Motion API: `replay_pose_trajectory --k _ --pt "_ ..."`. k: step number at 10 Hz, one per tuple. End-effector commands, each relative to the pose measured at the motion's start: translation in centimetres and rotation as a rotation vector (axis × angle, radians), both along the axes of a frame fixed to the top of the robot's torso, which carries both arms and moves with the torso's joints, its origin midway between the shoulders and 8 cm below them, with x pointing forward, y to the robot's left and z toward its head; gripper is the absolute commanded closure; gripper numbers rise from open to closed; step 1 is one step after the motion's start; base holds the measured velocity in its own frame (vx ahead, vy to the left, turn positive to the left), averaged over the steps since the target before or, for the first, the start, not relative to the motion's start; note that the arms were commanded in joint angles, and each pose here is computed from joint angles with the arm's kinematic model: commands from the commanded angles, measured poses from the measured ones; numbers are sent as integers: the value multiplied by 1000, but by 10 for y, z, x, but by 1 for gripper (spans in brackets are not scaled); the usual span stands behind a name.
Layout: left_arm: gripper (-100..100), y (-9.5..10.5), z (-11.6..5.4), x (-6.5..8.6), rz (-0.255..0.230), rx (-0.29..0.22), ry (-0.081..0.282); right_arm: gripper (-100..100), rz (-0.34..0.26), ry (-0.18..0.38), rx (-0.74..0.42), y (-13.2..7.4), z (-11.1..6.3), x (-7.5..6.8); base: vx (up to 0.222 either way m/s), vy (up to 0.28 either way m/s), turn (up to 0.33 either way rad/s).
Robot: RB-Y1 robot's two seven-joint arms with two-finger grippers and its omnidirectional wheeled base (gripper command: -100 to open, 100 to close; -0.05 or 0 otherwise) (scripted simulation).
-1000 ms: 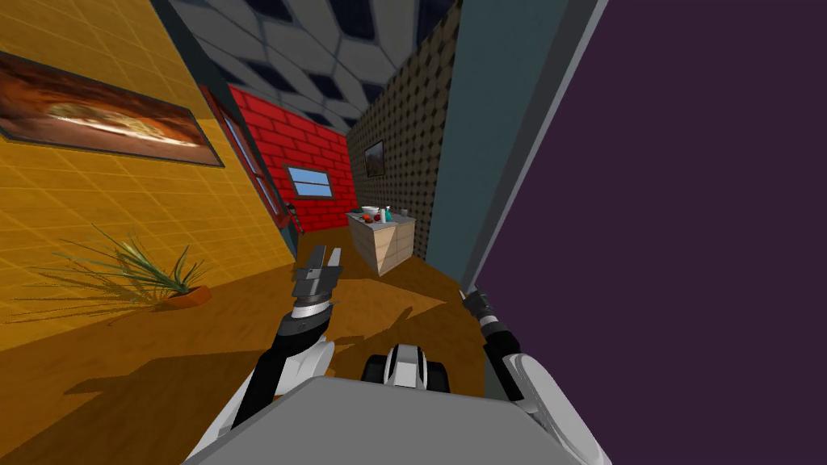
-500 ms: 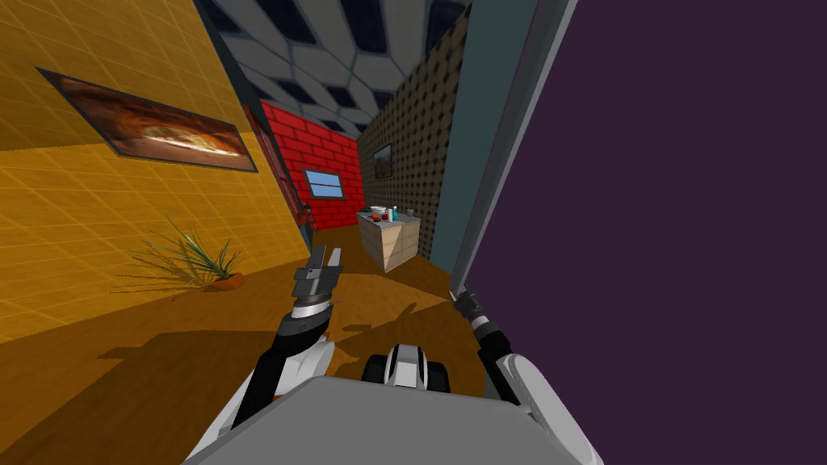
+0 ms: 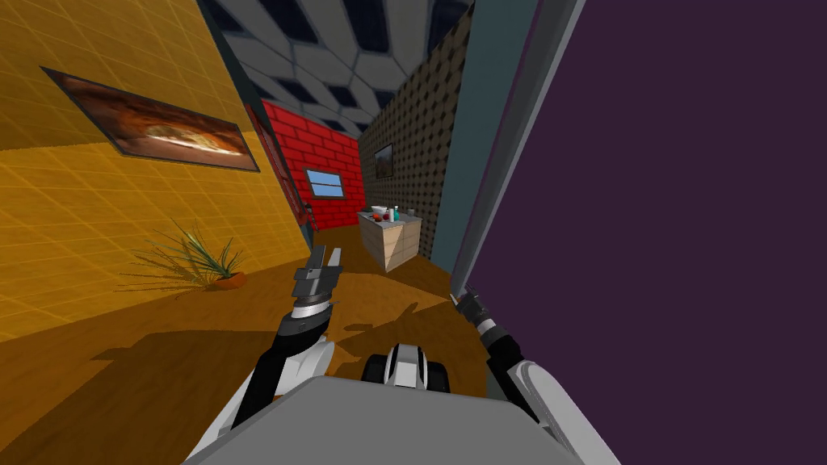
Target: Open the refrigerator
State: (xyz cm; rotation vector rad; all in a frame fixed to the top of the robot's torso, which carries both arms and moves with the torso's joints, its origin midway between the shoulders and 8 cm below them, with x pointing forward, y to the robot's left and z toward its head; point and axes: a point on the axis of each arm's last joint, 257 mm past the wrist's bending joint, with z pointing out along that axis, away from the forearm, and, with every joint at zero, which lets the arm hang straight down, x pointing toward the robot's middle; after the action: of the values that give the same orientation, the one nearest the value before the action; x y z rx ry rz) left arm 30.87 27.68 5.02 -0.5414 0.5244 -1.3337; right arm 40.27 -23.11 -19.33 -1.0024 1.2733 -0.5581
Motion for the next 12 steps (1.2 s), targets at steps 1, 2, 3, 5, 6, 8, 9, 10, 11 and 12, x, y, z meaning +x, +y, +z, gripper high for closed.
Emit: replay_pose_trajectory --k 1,2,3,5,6,8,9,10,11,12 --pt "0 0 0 0 0 0 0 -100 -1 -5 2 -13 16 -10 59 42 -34" --pt "0 0 0 0 0 0 0 -100 3 -4 2 -15 21 -14 60 41 -34" --pt "0 0 0 0 0 0 0 -100 3 -5 2 -15 22 -14 35 24 -27" --pt "0 0 0 0 0 0 0 -100 9 -5 2 -17 27 -18 21 25 -9" --pt "0 0 0 0 0 0 0 -100 16 -4 2 -18 33 -23 21 30 -28" --pt "0 0 0 0 0 0 0 -100 24 -3 2 -19 39 -27 23 26 -13" --pt "0 0 0 0 0 0 0 -100 24 -3 2 -19 39 -27 24 22 -38" --pt "0 0 0 0 0 0 0 -100 19 33 -4 -21 21 -30 16 3 1" --pt "0 0 0 0 0 0 0 0 17 40 -5 -22 18 -31 11 1 14" --pt "0 0 0 0 0 0 0 0 16 48 -6 -22 14 -32 7 5 13"
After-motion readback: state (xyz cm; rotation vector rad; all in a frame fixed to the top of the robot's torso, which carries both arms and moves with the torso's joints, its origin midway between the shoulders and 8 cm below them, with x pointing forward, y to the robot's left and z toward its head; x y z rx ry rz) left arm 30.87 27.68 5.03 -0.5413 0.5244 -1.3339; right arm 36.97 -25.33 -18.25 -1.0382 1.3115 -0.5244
